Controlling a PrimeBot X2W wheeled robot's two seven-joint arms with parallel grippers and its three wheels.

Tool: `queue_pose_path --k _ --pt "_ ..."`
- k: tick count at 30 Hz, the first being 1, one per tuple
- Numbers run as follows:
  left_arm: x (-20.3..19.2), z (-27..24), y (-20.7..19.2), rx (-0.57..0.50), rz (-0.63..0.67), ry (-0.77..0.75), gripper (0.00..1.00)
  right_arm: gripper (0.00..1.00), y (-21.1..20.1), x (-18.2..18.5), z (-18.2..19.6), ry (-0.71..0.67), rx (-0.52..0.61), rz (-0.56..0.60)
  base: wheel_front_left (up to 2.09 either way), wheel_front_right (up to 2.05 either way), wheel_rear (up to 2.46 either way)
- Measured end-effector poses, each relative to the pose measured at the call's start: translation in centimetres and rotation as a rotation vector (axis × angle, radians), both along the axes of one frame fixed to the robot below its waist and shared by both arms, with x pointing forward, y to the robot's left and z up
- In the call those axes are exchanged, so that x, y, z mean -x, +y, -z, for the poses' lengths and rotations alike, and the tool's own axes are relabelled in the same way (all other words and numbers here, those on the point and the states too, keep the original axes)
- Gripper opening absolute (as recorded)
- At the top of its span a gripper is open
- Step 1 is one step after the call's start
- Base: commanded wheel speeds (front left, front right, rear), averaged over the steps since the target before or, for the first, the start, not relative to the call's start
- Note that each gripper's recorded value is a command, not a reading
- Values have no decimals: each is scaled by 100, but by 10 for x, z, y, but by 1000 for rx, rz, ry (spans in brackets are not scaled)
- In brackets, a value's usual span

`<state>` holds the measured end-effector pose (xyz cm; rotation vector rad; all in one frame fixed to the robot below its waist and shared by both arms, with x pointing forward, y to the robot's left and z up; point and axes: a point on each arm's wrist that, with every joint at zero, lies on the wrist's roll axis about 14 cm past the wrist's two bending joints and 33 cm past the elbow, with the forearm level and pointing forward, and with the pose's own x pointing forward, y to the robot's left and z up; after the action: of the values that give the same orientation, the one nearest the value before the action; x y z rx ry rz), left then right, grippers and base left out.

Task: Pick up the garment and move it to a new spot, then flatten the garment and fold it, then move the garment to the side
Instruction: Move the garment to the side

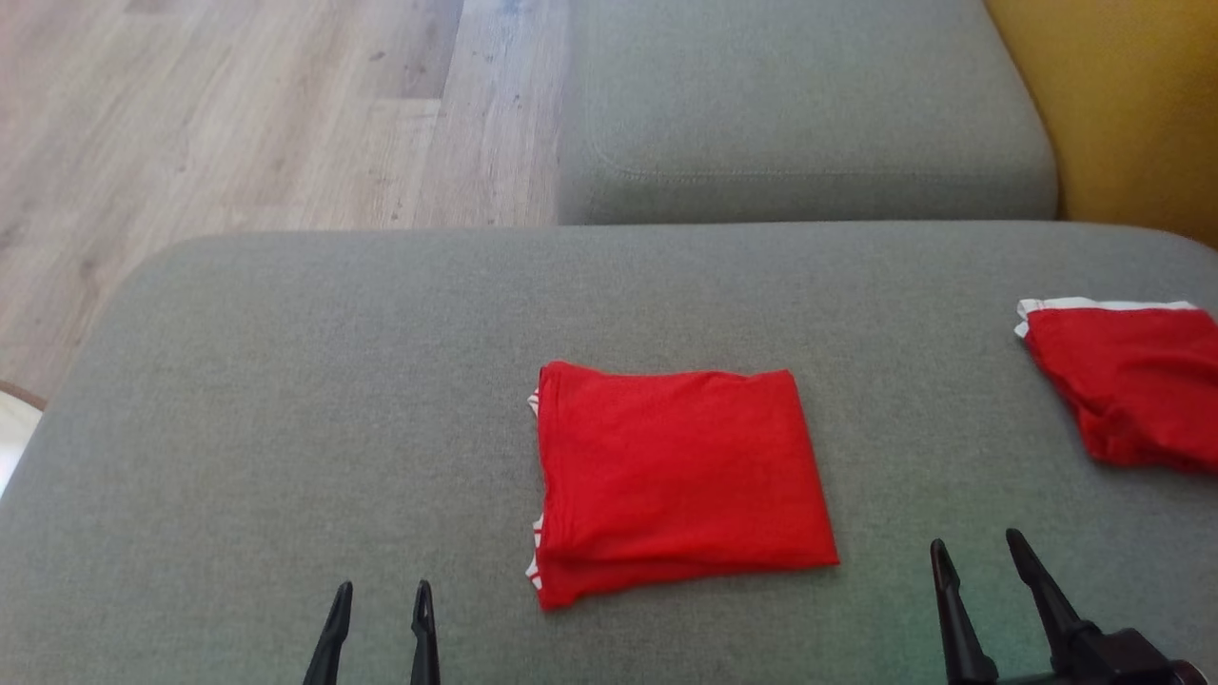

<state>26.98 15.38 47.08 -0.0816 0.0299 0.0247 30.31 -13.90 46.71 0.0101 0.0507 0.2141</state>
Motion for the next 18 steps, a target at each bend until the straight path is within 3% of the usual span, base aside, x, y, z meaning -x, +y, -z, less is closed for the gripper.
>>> queue_pose_path --k 7,18 --pt "-3 4 0 14 -16 25 100 100 5 -16 8 26 19 -23 0 0 0" --pt "-9 14 -10 32 13 69 100 100 25 -49 51 199 9 -72 0 0 0"
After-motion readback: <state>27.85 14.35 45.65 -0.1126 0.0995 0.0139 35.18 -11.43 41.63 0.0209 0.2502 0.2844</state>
